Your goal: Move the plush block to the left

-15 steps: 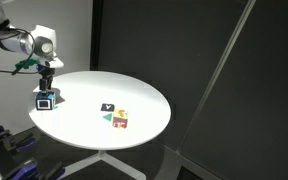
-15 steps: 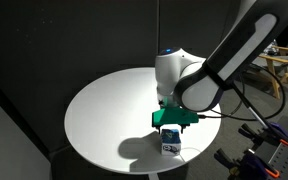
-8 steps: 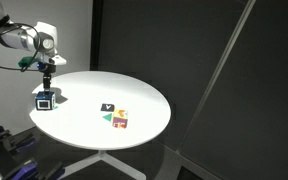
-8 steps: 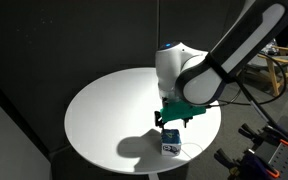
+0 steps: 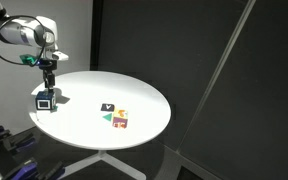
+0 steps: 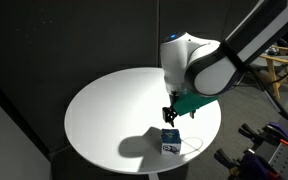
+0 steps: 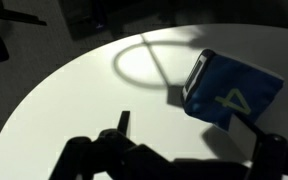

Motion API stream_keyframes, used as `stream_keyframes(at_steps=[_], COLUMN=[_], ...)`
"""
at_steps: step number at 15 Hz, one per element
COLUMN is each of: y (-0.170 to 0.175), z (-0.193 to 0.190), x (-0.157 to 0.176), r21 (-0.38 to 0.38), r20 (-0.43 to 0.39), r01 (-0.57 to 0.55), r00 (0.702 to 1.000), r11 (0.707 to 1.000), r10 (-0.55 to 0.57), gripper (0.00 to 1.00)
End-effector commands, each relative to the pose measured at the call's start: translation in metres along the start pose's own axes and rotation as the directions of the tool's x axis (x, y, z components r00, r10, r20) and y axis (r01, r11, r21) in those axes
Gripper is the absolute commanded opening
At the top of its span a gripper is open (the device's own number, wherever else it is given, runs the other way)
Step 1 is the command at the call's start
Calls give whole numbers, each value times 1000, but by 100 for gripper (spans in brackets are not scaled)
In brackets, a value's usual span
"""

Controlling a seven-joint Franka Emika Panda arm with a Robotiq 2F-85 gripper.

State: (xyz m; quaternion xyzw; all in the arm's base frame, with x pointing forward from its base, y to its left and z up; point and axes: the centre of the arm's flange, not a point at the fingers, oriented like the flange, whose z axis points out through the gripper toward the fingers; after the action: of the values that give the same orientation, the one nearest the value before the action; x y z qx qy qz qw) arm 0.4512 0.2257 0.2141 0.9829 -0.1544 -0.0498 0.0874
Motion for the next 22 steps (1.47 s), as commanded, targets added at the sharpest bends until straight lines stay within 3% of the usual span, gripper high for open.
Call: stream_keyframes(at_steps=[1,13,22], y=[26,70,97], z=[-20,-87,-128], x=[-5,-24,-51], r21=[-14,103,104], r20=[-30,-60,-17], r01=[74,273,263], r00=[997,962,965], r11=[997,957,959], r10=[-74,-268,-263], gripper=[100,100,100])
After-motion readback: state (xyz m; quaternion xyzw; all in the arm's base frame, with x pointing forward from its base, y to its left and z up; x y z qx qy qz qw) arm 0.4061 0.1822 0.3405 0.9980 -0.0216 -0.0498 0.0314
